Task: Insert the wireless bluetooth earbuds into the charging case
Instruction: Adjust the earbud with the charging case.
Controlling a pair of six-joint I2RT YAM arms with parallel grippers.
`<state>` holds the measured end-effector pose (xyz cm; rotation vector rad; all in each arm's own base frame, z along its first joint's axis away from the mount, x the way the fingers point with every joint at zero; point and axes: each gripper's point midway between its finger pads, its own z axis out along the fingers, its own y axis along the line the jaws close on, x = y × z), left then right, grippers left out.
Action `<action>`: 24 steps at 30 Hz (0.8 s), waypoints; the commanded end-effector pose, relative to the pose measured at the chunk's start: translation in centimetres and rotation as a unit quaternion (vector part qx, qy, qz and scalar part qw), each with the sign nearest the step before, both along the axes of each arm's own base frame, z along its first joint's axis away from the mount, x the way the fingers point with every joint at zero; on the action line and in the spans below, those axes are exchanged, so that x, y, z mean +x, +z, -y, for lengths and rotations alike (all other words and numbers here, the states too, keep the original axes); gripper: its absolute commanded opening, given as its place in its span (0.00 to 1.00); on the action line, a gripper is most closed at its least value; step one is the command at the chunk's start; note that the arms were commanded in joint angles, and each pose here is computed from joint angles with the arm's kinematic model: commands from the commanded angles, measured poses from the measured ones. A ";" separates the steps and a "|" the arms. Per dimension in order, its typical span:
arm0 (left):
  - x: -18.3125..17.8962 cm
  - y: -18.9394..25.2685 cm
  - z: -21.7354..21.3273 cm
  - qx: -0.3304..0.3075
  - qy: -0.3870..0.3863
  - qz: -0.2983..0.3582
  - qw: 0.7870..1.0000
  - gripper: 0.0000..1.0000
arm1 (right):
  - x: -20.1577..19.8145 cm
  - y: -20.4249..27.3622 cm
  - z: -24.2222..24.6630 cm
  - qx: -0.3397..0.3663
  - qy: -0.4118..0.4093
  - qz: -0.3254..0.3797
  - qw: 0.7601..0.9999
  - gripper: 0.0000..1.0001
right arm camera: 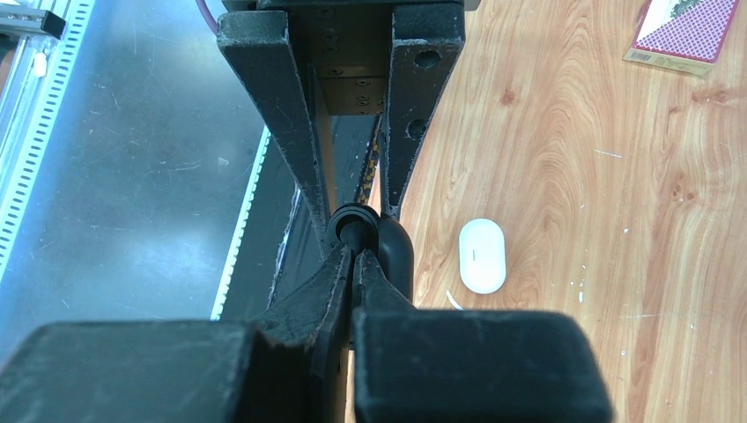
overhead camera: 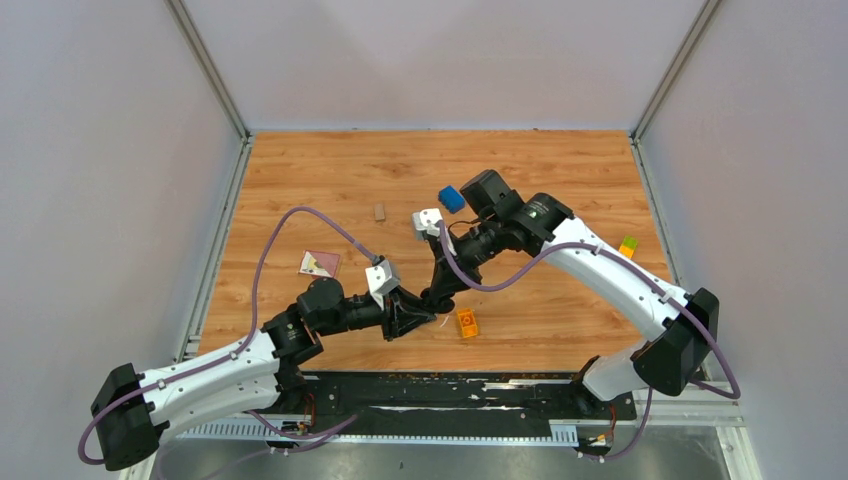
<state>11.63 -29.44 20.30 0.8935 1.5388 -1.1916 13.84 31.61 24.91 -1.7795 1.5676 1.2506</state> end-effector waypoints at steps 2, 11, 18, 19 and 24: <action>0.2 2.4 0.2 -0.036 0.001 0.032 0.999 0.00 | 0.9 0.4 -0.7 0.009 -0.012 0.025 1.000 0.00; 0.2 2.4 0.2 -0.036 0.003 0.030 0.999 0.00 | 0.7 0.0 -0.5 0.006 -0.013 0.023 1.000 0.01; 0.3 2.4 0.1 -0.037 0.006 0.032 0.999 0.00 | 0.2 -0.4 -0.6 0.004 -0.005 0.013 1.000 0.02; 0.3 2.4 0.1 -0.036 0.006 0.032 0.999 0.00 | 0.1 -0.3 -0.6 0.006 -0.003 0.012 1.000 0.02; 0.2 2.1 0.1 -0.035 0.003 0.029 0.999 0.00 | 0.2 0.4 -0.7 0.007 -0.005 0.013 1.000 0.15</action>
